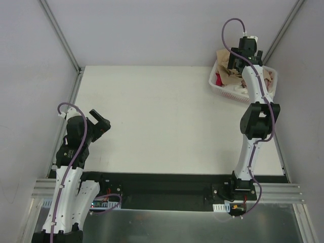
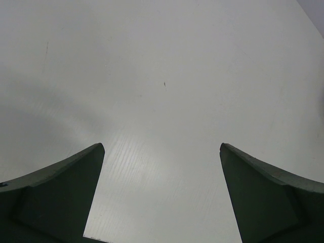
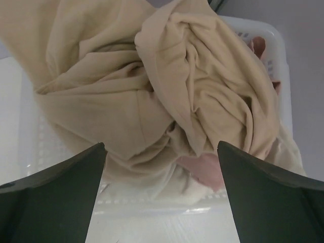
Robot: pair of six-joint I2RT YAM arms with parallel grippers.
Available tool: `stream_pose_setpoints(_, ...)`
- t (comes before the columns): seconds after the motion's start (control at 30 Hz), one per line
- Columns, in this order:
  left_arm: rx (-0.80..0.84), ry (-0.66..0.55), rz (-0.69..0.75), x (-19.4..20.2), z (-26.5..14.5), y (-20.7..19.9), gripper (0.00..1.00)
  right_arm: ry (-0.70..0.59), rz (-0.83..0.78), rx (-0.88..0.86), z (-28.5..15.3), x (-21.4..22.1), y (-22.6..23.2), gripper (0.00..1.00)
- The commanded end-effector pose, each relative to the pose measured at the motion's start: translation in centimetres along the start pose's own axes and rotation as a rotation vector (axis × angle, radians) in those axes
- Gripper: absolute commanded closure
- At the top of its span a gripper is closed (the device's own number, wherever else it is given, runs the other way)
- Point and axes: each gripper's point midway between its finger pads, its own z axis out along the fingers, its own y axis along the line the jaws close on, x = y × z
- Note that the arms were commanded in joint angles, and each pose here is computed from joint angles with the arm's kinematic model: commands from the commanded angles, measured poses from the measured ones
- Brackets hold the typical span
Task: Fold and stack the t-shirts
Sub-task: Grab crumpled tshirt from bin with the right arm
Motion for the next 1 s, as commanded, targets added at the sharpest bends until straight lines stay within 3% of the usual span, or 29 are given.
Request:
stream_pose_setpoints(0.0,-0.026,-0.039,-0.001,-1.2,-0.1,0.1,0.01,-0.157,-0.076,0.046,2.8,-3.4,-0.1,0.03)
stream_pose_setpoints(0.2,-0.052,-0.025,0.003,-1.0,0.4,0.5,0.01,-0.221,-0.062,0.16,7.4,-4.4,-1.5,0.03)
stream_pose_setpoints(0.3,-0.06,-0.02,0.003,-0.9,0.5,0.6,0.01,-0.229,-0.064,0.121,7.8,-4.4,-0.8,0.22)
stream_pose_setpoints(0.33,-0.061,-0.019,0.001,-0.9,0.6,0.6,0.01,-0.243,-0.073,0.109,7.7,-4.7,-0.6,0.4)
stream_pose_setpoints(0.4,-0.052,-0.011,0.007,-0.9,0.6,0.4,0.01,-0.251,-0.081,0.084,7.1,-5.0,-0.5,0.64)
stream_pose_setpoints(0.43,-0.039,0.001,0.007,-0.7,0.6,0.1,0.01,-0.257,-0.073,0.096,6.7,-5.3,-0.9,0.99)
stream_pose_setpoints(0.63,0.025,0.01,0.014,-0.6,-0.2,-1.0,0.01,-0.374,0.012,0.018,-0.2,-10.2,-1.6,0.99)
stream_pose_setpoints(0.77,0.106,0.001,0.017,-0.6,-1.4,-2.1,0.01,-0.519,0.076,-0.092,-9.5,-15.0,-2.0,0.99)
stream_pose_setpoints(0.97,0.217,-0.059,-0.049,-0.6,-4.0,-3.1,0.01,-0.655,0.062,-0.399,-23.4,-16.5,2.2,0.99)
